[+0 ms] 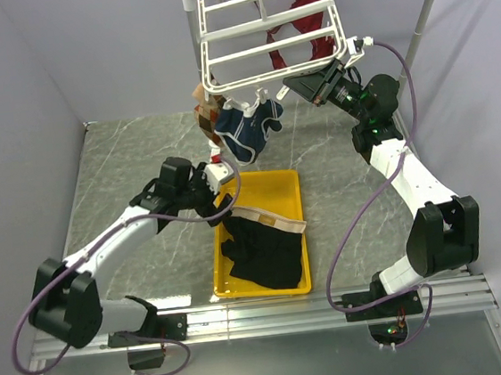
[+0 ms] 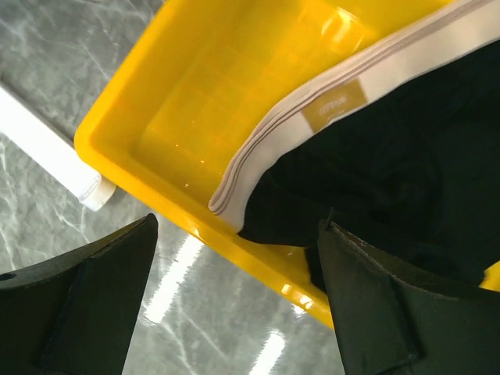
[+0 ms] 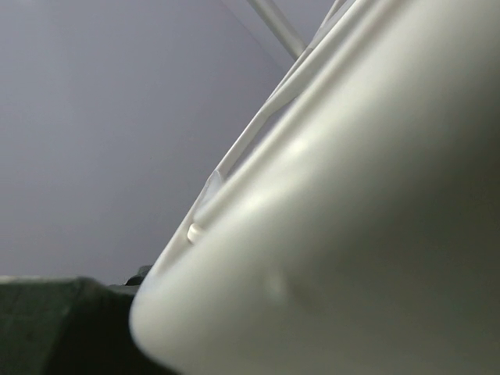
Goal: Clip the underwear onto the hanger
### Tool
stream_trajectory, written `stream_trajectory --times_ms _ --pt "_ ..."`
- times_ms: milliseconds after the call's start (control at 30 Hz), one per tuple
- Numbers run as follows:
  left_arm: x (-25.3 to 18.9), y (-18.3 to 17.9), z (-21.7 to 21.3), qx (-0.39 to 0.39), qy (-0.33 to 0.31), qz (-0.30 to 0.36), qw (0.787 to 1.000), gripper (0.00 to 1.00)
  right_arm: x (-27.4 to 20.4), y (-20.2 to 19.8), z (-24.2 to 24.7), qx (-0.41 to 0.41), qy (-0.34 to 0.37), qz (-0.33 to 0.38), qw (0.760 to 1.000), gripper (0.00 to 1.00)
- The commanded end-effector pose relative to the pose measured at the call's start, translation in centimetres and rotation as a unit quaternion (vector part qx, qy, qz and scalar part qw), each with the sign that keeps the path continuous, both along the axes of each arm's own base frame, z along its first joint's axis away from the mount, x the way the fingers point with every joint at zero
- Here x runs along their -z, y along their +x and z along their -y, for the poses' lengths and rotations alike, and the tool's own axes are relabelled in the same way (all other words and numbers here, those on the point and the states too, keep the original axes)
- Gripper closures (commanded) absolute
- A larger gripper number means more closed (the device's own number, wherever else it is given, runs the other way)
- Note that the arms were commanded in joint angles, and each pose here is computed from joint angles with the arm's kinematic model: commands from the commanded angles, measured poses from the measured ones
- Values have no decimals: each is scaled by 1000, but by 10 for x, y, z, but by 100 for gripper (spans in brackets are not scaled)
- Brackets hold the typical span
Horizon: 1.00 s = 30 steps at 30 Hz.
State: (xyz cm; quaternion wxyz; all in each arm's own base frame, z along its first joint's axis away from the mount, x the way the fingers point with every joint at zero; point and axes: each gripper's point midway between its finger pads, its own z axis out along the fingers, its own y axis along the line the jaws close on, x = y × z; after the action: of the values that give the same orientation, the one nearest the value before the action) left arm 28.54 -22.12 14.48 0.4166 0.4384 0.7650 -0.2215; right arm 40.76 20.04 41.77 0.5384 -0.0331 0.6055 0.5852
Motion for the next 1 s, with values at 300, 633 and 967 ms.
stream_trajectory --times_ms 300,633,967 --pt "11 38 18 152 95 68 982 13 -19 -2 -1 -6 1 29 1000 100" --pt "37 31 26 231 135 21 963 17 -20 -1 -1 -4 -4 31 1000 100" --pt "63 42 33 234 175 -3 956 20 -16 2 -2 -6 -4 27 1000 100"
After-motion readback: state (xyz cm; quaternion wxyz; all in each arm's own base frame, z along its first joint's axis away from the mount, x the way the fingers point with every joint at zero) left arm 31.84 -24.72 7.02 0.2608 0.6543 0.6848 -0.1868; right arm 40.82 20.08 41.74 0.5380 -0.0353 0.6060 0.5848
